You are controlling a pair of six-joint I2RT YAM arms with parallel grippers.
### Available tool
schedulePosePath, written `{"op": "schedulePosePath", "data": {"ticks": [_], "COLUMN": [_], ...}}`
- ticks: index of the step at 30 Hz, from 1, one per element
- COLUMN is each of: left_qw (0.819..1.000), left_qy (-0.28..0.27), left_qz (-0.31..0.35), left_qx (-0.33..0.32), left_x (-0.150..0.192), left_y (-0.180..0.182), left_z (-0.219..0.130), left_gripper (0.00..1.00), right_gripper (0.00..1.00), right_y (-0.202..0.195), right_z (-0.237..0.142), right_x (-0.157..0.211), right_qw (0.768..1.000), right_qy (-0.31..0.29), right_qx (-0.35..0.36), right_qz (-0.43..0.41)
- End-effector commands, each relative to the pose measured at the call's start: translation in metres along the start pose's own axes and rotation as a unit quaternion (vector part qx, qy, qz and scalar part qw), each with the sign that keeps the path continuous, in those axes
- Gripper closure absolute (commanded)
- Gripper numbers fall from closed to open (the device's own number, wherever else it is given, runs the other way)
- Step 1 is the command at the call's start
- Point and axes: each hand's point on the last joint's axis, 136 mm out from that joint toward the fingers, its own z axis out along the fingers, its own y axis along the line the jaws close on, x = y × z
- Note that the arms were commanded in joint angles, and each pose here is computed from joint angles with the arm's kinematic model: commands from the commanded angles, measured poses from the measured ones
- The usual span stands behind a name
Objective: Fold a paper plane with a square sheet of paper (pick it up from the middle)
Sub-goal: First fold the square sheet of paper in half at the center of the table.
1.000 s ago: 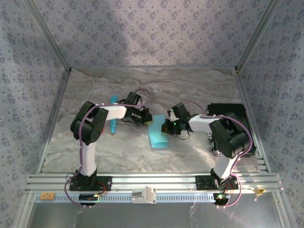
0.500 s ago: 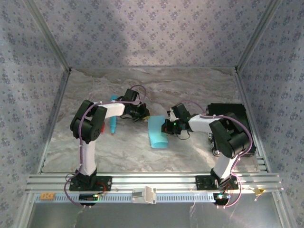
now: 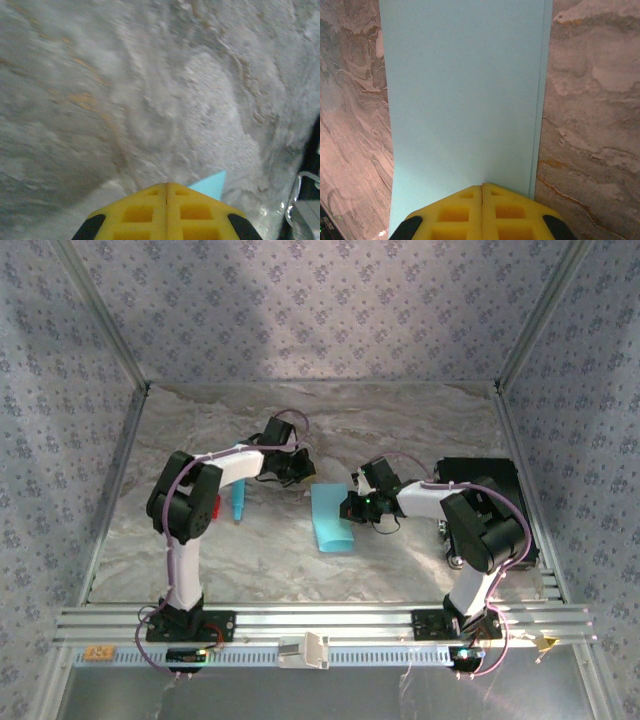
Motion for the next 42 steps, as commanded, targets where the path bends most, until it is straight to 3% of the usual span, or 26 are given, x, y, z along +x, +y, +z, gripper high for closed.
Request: {"op": "schedulePosePath", "data": {"ticks": [1,6,10,23,35,42], "left_qw": [0.999,0.994,0.992,0.99,0.99,0.988], "left_qy": [0.022,0.081,0.109,0.131,0.113,0.137], "left_qz": [0.035,0.036,0.029,0.052,0.055,0.033], "left_qx": [0.03,0.066,0.056,-0.014,0.069,0.067], "left_x": [0.027,0.073,0.095,0.118,0.111,0.13], "left_y": [-0.031,-0.028,-0.003,0.053,-0.009,0.002], "left_z": [-0.017,-0.012,-0.005,0.002,-0.023,-0.014], "left_gripper": [1.0,1.0,1.0,1.0,1.0,1.0], "right_gripper": [1.0,1.0,1.0,1.0,1.0,1.0], "right_y": [-0.065,-0.063,-0.063,-0.068,-0.065,-0.065], "right_z": [0.008,0.003,0.002,0.004,0.005,0.006], "right_x": [0.043,0.043,0.043,0.046,0.045,0.044], "right_qw": [0.99,0.989,0.989,0.988,0.989,0.989], "right_qy": [0.058,0.057,0.056,0.058,0.053,0.051], "right_qx": [0.125,0.13,0.131,0.137,0.132,0.129], "right_qz": [0.041,0.038,0.037,0.04,0.05,0.055]}}
